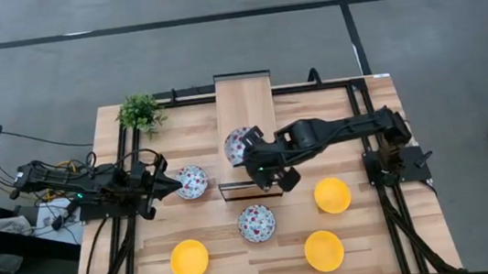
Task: Pick & Place Mini bowls
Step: Put the top right white patterned bowl on the shelf
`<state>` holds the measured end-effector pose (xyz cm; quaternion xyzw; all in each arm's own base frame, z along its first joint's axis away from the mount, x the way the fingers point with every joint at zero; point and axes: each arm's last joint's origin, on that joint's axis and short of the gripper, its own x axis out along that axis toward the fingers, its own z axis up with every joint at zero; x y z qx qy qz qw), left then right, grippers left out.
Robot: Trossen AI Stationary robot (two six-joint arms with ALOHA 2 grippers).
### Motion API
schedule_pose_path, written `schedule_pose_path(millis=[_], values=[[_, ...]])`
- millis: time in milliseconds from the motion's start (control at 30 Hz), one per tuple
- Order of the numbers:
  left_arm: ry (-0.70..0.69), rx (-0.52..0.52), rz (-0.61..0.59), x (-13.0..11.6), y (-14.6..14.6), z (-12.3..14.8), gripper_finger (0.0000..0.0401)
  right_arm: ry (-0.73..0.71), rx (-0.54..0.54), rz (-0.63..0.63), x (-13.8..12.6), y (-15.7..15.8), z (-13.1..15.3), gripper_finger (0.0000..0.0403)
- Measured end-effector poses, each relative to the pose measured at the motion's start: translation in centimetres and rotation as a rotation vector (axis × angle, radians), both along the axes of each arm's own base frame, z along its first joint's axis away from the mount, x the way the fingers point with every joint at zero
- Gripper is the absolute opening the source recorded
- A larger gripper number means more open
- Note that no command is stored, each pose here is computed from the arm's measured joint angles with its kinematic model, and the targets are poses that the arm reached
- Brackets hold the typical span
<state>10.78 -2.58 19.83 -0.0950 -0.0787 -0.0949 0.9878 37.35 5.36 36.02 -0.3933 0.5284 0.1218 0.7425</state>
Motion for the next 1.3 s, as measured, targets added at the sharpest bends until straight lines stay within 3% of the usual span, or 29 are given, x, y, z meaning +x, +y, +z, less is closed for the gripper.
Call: schedule_pose_path(millis=[400, 767, 1300], values=[[0.012, 0.004, 0.0, 0.1, 0.0, -0.1, 0.0017, 0.01, 0.056, 0.004, -0.1, -0.5, 0.1, 0.0], [0.013, 0.003, 0.0, 0.1, 0.0, -0.1, 0.0017, 0.13, 0.152, -0.022, 1.7, -1.5, -3.0, 0.0], [0.026, 0.007, 0.0, 0.2, -0.1, -0.2, 0.0017, 0.137, 0.175, -0.08, 2.2, -1.5, -3.7, 0.0004]])
